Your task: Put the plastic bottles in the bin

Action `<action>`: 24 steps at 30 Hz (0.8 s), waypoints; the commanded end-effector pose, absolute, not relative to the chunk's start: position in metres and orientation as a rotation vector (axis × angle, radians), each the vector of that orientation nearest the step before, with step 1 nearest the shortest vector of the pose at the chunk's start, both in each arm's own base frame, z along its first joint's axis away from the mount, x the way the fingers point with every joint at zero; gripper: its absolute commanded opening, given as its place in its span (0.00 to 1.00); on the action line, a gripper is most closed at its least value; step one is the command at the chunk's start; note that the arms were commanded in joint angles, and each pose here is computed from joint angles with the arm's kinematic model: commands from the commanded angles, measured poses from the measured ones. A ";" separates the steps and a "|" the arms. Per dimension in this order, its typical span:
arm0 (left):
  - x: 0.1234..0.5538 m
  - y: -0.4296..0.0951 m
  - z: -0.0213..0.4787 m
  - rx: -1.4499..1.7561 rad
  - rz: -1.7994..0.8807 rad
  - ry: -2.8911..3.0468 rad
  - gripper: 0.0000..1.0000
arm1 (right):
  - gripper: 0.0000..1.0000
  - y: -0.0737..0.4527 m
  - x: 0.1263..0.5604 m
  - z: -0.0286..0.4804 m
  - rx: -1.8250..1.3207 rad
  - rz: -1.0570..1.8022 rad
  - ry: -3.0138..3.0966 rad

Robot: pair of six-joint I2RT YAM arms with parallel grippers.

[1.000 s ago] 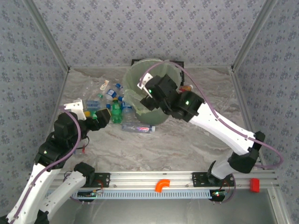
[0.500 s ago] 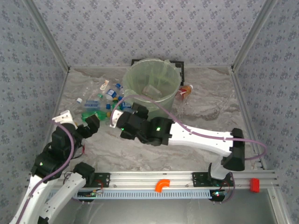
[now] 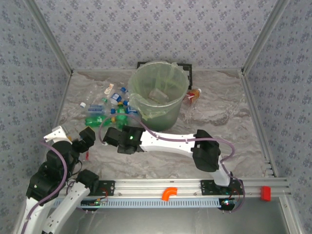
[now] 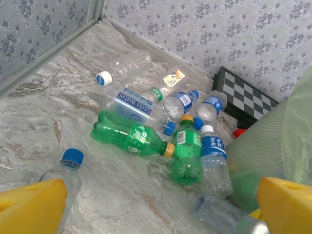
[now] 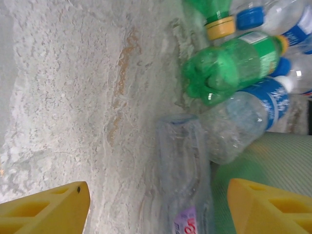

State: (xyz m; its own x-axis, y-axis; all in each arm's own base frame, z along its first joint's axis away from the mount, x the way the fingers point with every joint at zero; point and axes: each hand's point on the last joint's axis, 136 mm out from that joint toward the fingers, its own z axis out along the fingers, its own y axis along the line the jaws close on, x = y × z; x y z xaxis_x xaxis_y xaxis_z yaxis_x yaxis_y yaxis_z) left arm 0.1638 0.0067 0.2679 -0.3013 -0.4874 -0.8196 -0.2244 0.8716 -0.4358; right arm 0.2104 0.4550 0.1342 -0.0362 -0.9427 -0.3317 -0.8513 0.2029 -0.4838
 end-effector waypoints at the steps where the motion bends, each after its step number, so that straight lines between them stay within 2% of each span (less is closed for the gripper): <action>1: 0.159 0.015 0.269 -0.542 -0.252 1.871 1.00 | 0.75 0.449 0.227 0.119 -1.680 -0.182 1.986; 13: 0.157 0.018 0.272 -0.528 -0.238 1.849 1.00 | 0.75 0.442 0.265 0.065 -1.722 -0.267 2.070; 24: 0.159 0.017 0.273 -0.518 -0.242 1.844 1.00 | 0.74 0.434 0.272 0.033 -1.803 -0.335 2.092</action>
State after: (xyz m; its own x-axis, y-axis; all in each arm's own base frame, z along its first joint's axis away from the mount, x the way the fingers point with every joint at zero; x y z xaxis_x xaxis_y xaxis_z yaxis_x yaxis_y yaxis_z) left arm 0.1594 0.0135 0.2697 -0.2786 -0.4750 -0.8347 -0.2314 0.8767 -0.4216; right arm 0.2723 0.4409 0.0452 -0.1365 -0.9754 -0.1731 -0.8878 0.1980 -0.4154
